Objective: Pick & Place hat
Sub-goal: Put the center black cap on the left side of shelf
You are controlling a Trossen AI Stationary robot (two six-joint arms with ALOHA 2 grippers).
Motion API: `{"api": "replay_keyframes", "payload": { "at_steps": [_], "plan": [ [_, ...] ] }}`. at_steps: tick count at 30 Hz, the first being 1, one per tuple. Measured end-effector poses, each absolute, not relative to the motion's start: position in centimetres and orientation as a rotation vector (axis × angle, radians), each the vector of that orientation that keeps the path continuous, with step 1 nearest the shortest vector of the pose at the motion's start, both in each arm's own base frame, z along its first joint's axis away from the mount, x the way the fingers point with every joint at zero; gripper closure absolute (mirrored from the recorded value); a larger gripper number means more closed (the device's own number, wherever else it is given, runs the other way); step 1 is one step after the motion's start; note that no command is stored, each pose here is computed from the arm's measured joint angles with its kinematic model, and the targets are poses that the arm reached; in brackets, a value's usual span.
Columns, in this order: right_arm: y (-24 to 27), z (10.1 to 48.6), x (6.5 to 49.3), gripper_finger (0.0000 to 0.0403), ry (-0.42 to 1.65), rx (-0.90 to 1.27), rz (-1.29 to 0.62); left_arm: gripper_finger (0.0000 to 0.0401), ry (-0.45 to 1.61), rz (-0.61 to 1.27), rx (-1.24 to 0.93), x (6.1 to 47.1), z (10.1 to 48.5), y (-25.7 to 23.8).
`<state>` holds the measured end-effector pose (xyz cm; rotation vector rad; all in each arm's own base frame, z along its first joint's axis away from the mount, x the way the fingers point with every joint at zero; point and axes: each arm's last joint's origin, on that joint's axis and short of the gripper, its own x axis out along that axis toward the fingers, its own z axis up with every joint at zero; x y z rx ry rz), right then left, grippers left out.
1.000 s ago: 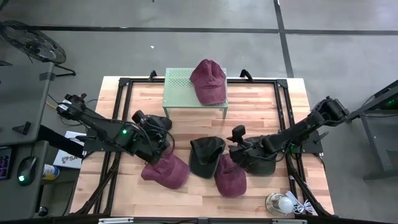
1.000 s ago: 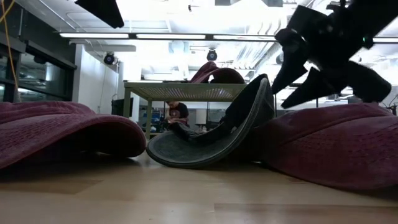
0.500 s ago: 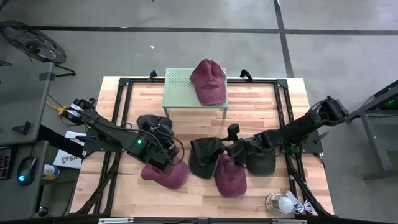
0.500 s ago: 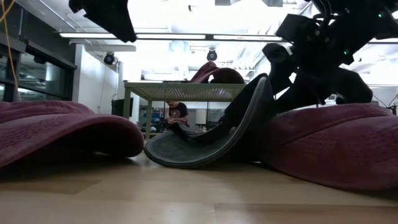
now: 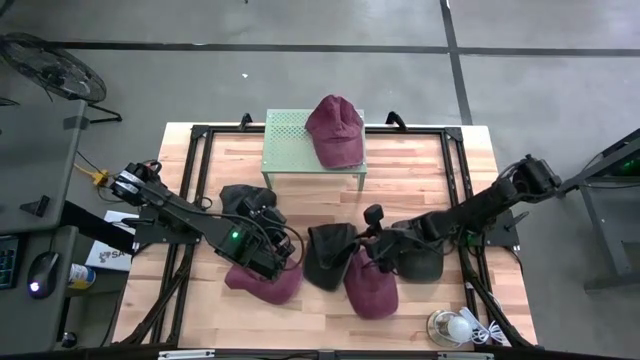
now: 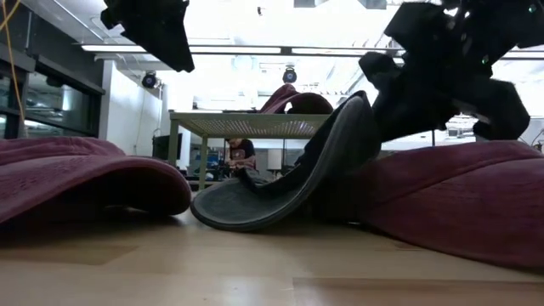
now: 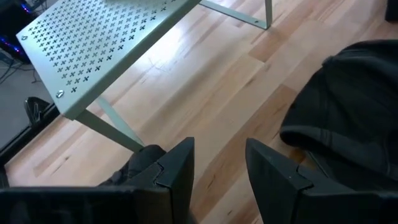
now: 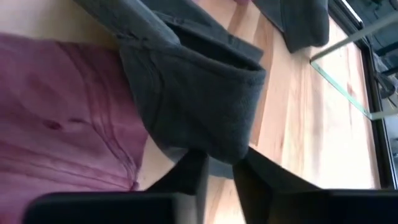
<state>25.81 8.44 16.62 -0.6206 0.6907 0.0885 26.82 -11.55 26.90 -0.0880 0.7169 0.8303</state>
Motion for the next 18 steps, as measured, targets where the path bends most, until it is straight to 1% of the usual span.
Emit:
{"api": "replay_keyframes", "payload": {
  "at_steps": [2,3,6,9,18],
  "plan": [
    [8.8,16.9,25.9,0.0389,0.677,-0.612,0.106,0.0261,0.717,0.831,-0.086,26.8,26.9,-11.5],
    [8.9,17.1,26.0,0.0395,0.672,-0.605,0.112,0.0261,0.717,0.831,-0.086,26.8,26.9,-11.5],
    [9.2,17.8,26.4,0.0396,0.657,-0.56,0.079,0.0261,0.718,0.831,-0.085,26.8,26.9,-11.5],
    [9.6,18.9,26.6,0.04,0.671,-0.559,0.027,0.0261,0.723,0.825,-0.071,26.8,26.9,-11.5],
    [10.5,23.3,27.8,0.0402,0.692,-0.533,-0.109,0.0261,0.707,0.826,-0.053,26.9,27.0,-11.5]
  ]
}}
